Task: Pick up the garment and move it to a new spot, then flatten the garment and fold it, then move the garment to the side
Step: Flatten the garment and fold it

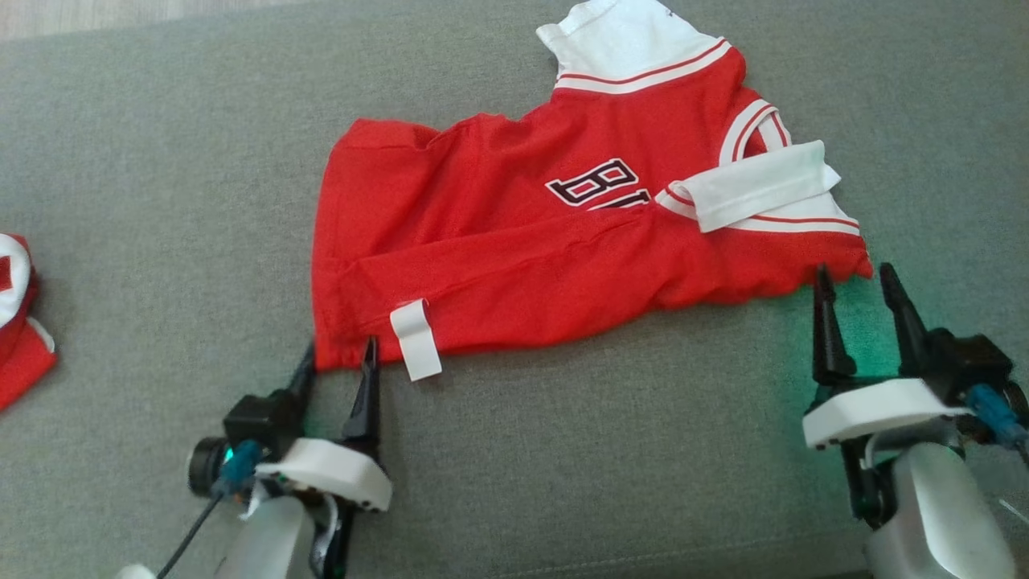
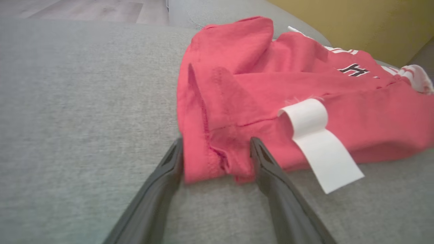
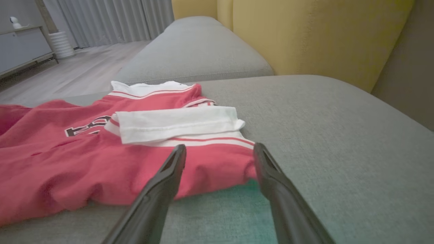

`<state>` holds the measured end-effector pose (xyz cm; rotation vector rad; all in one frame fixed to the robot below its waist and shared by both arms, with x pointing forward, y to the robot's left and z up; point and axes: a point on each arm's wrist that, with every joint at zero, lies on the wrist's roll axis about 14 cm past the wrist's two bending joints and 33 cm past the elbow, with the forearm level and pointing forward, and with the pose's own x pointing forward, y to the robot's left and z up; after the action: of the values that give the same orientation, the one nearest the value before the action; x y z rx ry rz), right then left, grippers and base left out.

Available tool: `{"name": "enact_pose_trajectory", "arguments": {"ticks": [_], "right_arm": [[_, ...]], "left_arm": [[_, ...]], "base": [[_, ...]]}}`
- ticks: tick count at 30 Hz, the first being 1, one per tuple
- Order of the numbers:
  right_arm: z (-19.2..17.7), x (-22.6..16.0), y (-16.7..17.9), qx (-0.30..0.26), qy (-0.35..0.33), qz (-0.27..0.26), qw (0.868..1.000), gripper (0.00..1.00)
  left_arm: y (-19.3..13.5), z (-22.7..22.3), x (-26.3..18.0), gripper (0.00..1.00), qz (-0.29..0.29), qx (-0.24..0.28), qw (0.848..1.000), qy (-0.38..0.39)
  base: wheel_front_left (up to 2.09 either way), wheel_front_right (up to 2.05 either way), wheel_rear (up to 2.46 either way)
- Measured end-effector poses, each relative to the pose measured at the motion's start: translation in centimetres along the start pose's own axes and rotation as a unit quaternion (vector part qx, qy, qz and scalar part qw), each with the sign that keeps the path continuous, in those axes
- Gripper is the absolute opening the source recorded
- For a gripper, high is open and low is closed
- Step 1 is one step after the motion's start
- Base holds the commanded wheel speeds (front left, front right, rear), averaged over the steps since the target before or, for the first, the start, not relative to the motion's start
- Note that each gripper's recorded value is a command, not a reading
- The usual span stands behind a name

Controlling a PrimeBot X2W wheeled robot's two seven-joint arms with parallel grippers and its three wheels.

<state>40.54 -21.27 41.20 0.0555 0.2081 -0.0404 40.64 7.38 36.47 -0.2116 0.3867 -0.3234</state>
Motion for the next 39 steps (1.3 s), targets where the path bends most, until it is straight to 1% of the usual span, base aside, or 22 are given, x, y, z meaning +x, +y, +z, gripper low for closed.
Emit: {"name": "enact_pose_trajectory", "arguments": {"ticks": [1,4,6,7,8,9,13,15,22,23,24,27,31,35,39], "right_arm": [[-0.3,-0.1,-0.4,0.005,0.005,-0.008,1.000,1.00],[-1.5,-0.4,-1.8,0.012,0.023,-0.030,0.999,1.00],[-2.2,-0.3,-2.7,0.019,0.035,-0.046,0.998,1.00],[-2.2,-0.3,-2.7,0.019,0.035,-0.046,0.998,1.00],[-2.4,0.2,-3.5,0.029,0.038,-0.060,0.997,1.00],[-2.2,0.6,-3.6,0.036,0.036,-0.064,0.997,1.00],[-1.6,2.4,-2.9,0.061,0.027,-0.058,0.996,1.00],[-1.7,2.7,-2.7,0.067,0.029,-0.057,0.996,1.00],[-5.1,2.6,-2.0,0.087,0.083,-0.058,0.991,1.00],[-5.3,2.7,-1.8,0.093,0.085,-0.058,0.990,0.45],[-5.3,2.9,-1.7,0.100,0.084,-0.059,0.990,0.00],[-4.7,3.7,-1.4,0.127,0.076,-0.060,0.987,0.00],[-3.1,3.7,-1.5,0.127,0.051,-0.058,0.989,0.00],[-2.3,1.7,-2.4,0.131,0.035,-0.070,0.988,0.00],[-2.3,-1.1,-3.1,0.140,0.029,-0.081,0.986,0.00]], "left_arm": [[-0.5,0.0,0.2,0.00,-0.007,-0.002,1.000,0.000],[-1.4,0.0,0.5,0.00,-0.022,-0.007,1.000,0.002],[-1.4,-0.1,0.5,0.00,-0.022,-0.011,1.000,0.002],[-1.4,-0.1,0.5,0.00,-0.022,-0.011,1.000,0.002],[-1.5,0.0,0.6,0.00,-0.024,-0.013,1.000,0.000],[-1.6,0.0,0.6,0.00,-0.026,-0.013,1.000,0.000],[-1.6,0.0,0.7,0.00,-0.030,-0.015,0.999,-0.001],[-1.7,0.1,0.8,0.00,-0.032,-0.013,0.999,-0.002],[-1.6,0.2,0.8,0.00,-0.035,-0.013,0.999,-0.003],[-1.6,0.2,0.8,0.00,-0.035,-0.015,0.999,-0.003],[-1.6,0.2,0.8,0.00,-0.035,-0.017,0.999,-0.003],[-1.7,0.3,0.7,0.00,-0.036,-0.021,0.999,-0.005],[-1.3,1.5,0.3,0.00,-0.029,-0.026,0.999,-0.022],[-1.2,3.2,-1.3,0.00,-0.018,-0.033,0.998,-0.054],[-1.0,3.6,-3.7,0.00,-0.003,-0.037,0.997,-0.073]], "base": [[0.00,0.00,0.00],[0.00,0.00,0.00],[0.00,0.00,0.00],[0.00,0.00,0.00],[0.00,0.00,0.00],[0.00,0.00,0.00],[0.00,0.00,0.00],[0.00,0.00,0.00],[0.00,0.00,0.00],[0.00,0.00,0.00],[0.00,0.00,0.00],[0.00,0.00,0.00],[0.00,0.00,0.00],[0.00,0.00,0.00],[0.00,0.00,0.00]]}}
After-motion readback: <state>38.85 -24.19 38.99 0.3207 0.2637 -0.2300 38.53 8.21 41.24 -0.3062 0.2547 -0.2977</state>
